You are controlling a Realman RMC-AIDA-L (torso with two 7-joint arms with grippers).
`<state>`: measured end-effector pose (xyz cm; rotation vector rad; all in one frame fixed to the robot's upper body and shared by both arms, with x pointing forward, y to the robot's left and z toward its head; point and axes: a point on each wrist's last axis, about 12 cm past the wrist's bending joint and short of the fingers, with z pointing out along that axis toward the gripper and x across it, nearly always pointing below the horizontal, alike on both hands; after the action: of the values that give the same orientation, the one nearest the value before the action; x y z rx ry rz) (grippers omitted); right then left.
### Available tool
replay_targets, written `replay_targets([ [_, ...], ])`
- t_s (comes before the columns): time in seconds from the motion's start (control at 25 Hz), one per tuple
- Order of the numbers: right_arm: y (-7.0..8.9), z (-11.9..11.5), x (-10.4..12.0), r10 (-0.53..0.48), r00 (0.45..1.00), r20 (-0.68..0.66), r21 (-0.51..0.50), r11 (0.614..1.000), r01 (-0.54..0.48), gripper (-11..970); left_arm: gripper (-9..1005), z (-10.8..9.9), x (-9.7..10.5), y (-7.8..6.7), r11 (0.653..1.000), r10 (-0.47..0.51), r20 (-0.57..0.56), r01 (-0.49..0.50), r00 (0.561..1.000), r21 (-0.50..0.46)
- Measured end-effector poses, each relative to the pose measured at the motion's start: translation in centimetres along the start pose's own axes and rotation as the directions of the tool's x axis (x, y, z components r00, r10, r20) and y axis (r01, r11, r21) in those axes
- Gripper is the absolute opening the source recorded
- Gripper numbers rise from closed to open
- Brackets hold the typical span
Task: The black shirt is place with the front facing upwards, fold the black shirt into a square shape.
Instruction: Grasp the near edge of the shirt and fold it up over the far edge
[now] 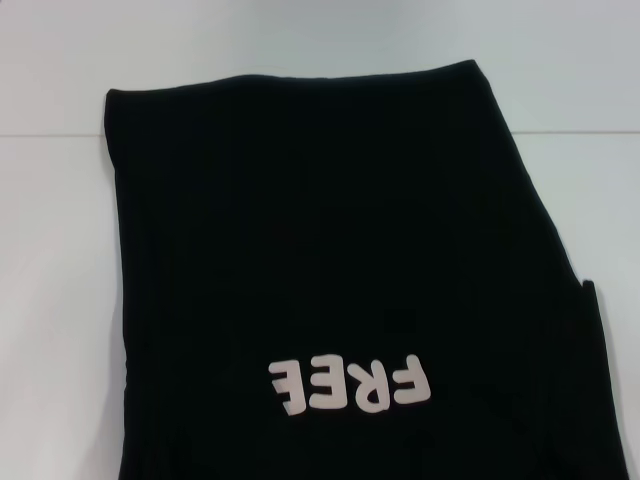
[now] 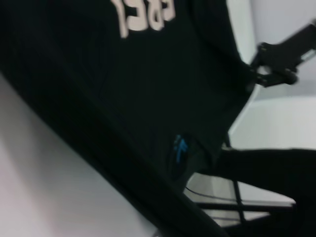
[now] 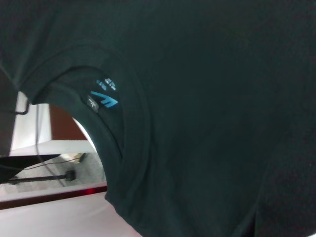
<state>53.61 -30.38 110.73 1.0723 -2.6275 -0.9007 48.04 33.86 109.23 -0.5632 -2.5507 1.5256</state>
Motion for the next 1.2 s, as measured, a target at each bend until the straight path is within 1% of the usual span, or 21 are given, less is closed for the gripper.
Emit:
replay_targets([
  [0.12,0.0,0.8,-0.1,0.002,1.000,0.025,-0.012,1.000,-0.002,55,76,0.1,-0.5,-0.2,0.999,0.036,0.022,-0.036,0.999,0.017],
  [0.2,-0.1,0.6,-0.4,0.013,0.997,0.073,-0.018,1.000,-0.012,55,76,-0.4,-1.3,-0.4,0.999,0.050,0.077,-0.051,0.996,0.012],
  [0.28,-0.4,-0.3,-0.6,0.053,0.985,0.162,-0.018,0.999,-0.051,56,75,-1.3,-2.5,-0.6,0.999,0.050,0.168,-0.051,0.985,0.002],
  [0.36,-1.2,-1.8,-0.8,0.116,0.952,0.282,-0.006,0.993,-0.120,56,75,-2.6,-3.7,-0.7,1.000,0.029,0.284,-0.026,0.958,-0.017],
  [0.44,-2.1,-3.5,-0.9,0.164,0.896,0.413,0.004,0.983,-0.182,56,75,-3.9,-5.0,-0.5,0.999,0.004,0.414,0.015,0.910,-0.043],
  [0.56,-3.3,-5.8,-1.2,0.194,0.777,0.599,0.001,0.970,-0.243,56,76,-5.3,-6.8,0.1,0.994,0.005,0.565,0.056,0.825,-0.091],
  [0.64,-3.8,-6.7,-1.8,0.191,0.692,0.696,-0.003,0.965,-0.264,57,76,-5.9,-8.0,0.5,0.991,0.020,0.663,0.075,0.749,-0.115],
  [0.68,-4.0,-6.9,-2.2,0.187,0.659,0.728,-0.002,0.963,-0.271,57,76,-5.9,-8.6,0.7,0.990,0.025,0.701,0.082,0.713,-0.119],
  [0.72,-4.2,-7.0,-2.7,0.181,0.623,0.761,-0.003,0.961,-0.276,57,76,-5.9,-8.9,0.8,0.989,0.033,0.726,0.082,0.687,-0.122],
  [0.76,-4.3,-6.8,-3.1,0.175,0.596,0.784,-0.005,0.961,-0.276,57,74,-5.8,-9.5,0.9,0.989,0.046,0.758,0.078,0.650,-0.127],
  [0.92,-4.9,-5.7,-4.7,0.152,0.502,0.852,0.008,0.953,-0.302,57,66,-4.7,-10.6,1.5,0.988,0.079,0.844,0.070,0.530,-0.136],
  [0.96,-5.0,-5.5,-5.0,0.145,0.478,0.866,0.013,0.950,-0.312,56,66,-4.5,-10.7,1.6,0.988,0.083,0.856,0.072,0.510,-0.139],
  [1.04,-5.1,-5.1,-5.5,0.130,0.449,0.884,0.020,0.949,-0.314,56,65,-4.1,-11.0,1.9,0.986,0.097,0.875,0.075,0.474,-0.149],
  [1.2,-5.3,-4.8,-6.5,0.076,0.421,0.904,0.071,0.943,-0.324,56,64,-3.3,-11.4,2.1,0.981,0.127,0.886,0.077,0.446,-0.179],
])
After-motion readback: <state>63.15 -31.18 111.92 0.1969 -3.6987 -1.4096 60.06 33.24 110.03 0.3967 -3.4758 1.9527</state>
